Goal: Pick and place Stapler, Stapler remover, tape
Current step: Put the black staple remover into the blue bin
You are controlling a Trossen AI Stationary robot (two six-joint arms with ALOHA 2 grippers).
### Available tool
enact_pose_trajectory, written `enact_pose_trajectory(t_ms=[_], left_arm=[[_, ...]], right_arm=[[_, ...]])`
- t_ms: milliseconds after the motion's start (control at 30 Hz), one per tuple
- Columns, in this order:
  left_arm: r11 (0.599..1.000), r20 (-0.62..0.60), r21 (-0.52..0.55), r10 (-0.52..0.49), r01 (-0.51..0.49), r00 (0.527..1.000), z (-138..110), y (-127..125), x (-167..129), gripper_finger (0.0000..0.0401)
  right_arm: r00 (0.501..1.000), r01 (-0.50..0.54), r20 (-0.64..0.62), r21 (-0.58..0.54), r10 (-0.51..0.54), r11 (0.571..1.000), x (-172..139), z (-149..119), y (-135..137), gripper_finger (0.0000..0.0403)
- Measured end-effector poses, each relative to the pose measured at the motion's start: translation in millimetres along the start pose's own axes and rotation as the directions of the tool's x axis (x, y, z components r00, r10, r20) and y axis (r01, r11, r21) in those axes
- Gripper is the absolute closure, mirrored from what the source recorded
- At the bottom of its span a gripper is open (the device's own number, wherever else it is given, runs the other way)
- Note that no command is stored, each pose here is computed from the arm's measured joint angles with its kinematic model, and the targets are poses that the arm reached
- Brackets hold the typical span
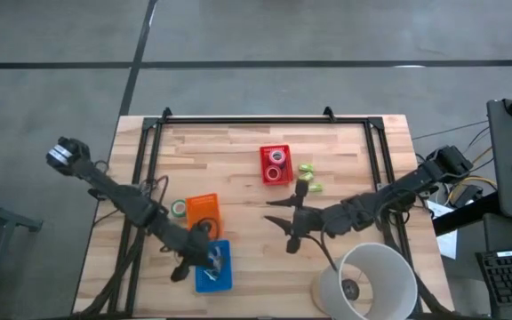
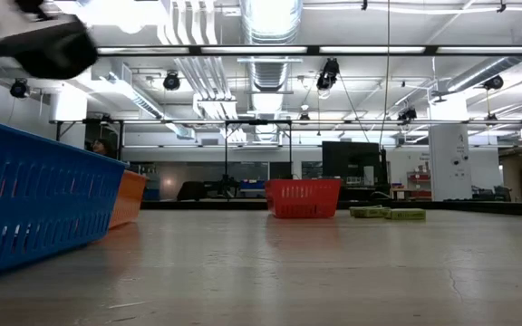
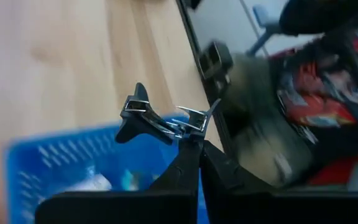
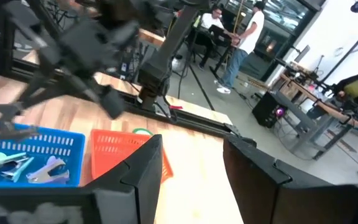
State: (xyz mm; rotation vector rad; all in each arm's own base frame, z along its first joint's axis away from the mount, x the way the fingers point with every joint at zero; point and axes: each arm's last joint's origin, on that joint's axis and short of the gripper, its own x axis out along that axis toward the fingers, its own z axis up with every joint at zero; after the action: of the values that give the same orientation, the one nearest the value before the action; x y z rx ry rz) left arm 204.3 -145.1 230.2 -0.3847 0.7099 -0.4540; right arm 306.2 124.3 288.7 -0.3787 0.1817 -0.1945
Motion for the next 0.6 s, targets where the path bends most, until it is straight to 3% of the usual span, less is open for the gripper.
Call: enact_pose_trajectory(t_ms=[133, 300, 600], left_arm=[[0.994, -0.082, -0.11, 0.008, -0.017, 0.997, -21.5, -7.5, 12.1, 0.0393], [0.958, -0.153, -0.265, 0.072, -0.112, 0.986, -40.9, 0.7, 24.4, 0.0388], [0.939, -0.104, -0.295, 0.153, -0.178, 0.983, -40.4, 5.0, 25.8, 0.0365]], right_arm=[[1.0, 0.004, -0.001, 0.002, -0.004, 1.0, 0.9, -0.3, -1.2, 0.0247], [1.0, 0.007, -0.001, 0.003, -0.007, 1.0, 1.4, -0.4, -2.0, 0.0252], [1.0, 0.008, -0.004, 0.013, -0.008, 1.0, 1.8, -0.9, -2.4, 0.0251]])
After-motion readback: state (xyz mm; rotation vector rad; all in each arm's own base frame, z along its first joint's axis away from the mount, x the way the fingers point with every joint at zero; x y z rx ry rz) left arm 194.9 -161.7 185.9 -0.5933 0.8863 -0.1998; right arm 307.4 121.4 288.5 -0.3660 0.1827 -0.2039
